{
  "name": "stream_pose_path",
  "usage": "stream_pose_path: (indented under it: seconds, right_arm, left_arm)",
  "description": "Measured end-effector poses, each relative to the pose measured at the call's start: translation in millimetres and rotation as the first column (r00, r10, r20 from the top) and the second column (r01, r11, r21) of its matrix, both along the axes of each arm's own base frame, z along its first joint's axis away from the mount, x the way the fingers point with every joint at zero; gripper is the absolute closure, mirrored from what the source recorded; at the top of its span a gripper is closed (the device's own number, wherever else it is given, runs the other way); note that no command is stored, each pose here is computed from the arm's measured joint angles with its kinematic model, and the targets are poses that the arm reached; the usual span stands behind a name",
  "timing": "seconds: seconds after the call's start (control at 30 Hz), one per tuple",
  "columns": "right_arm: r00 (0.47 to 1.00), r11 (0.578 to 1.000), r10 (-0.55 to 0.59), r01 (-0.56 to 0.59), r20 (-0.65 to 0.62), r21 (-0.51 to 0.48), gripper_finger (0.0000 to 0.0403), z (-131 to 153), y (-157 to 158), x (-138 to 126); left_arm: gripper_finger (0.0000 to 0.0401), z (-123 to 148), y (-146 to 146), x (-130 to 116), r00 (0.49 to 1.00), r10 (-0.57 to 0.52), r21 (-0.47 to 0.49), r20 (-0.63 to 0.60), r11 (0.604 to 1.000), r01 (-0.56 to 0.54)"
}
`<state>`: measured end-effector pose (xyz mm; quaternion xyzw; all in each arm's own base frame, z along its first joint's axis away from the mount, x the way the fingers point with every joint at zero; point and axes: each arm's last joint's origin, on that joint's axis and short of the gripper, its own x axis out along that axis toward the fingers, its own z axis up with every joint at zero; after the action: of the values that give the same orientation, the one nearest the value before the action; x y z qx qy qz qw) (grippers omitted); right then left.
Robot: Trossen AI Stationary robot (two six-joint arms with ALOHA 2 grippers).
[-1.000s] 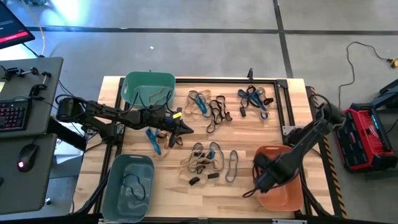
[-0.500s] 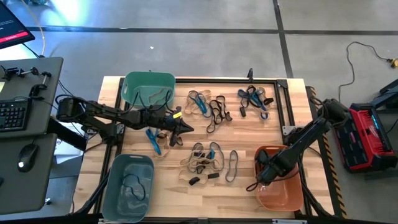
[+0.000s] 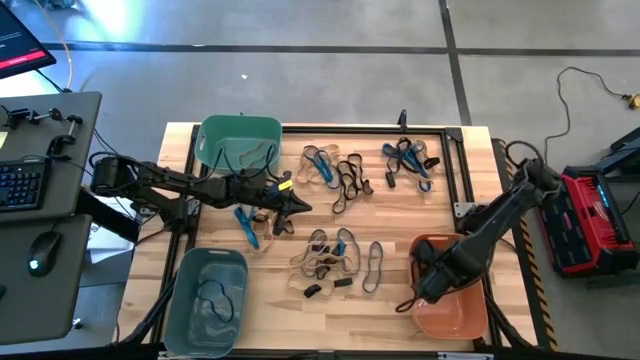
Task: Sort rubber bands into baskets
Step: Put the black rubber band into the orange bin
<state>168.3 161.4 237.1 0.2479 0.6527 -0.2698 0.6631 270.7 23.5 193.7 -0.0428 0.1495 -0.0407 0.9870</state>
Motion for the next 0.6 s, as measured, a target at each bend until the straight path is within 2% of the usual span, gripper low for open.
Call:
stream_pose_path:
  seconds: [0.13, 0.2, 0.33, 0.5, 0.6]
  right_arm:
    - [0.997, 0.997, -0.028, 0.033, 0.077, -0.073, 0.029, 32, -6, 9]
    - [0.996, 0.991, -0.049, 0.057, 0.072, -0.118, 0.0317, 41, -16, 13]
    - [0.999, 0.983, -0.016, 0.021, 0.028, -0.18, 0.0389, 43, -40, 24]
    - [0.999, 0.96, 0.036, -0.031, 0.013, -0.277, 0.0384, 39, -74, 41]
    - [0.996, 0.956, 0.089, -0.087, -0.003, -0.28, 0.0396, 39, -90, 49]
  left_arm:
    - [0.0401, 0, 0, 0, 1.0, -0.001, -0.001, 0.0, 1.0, 0.001]
    - [0.0401, 0, 0, 0, 1.0, -0.001, -0.001, 0.0, 1.0, 0.001]
    - [0.0401, 0, 0, 0, 1.0, -0.002, -0.001, 0.0, 1.0, 0.002]
    - [0.0401, 0, 0, 0, 1.0, -0.002, -0.001, 0.0, 1.0, 0.002]
    - [0.0401, 0, 0, 0, 1.0, -0.002, -0.001, 0.0, 1.0, 0.002]
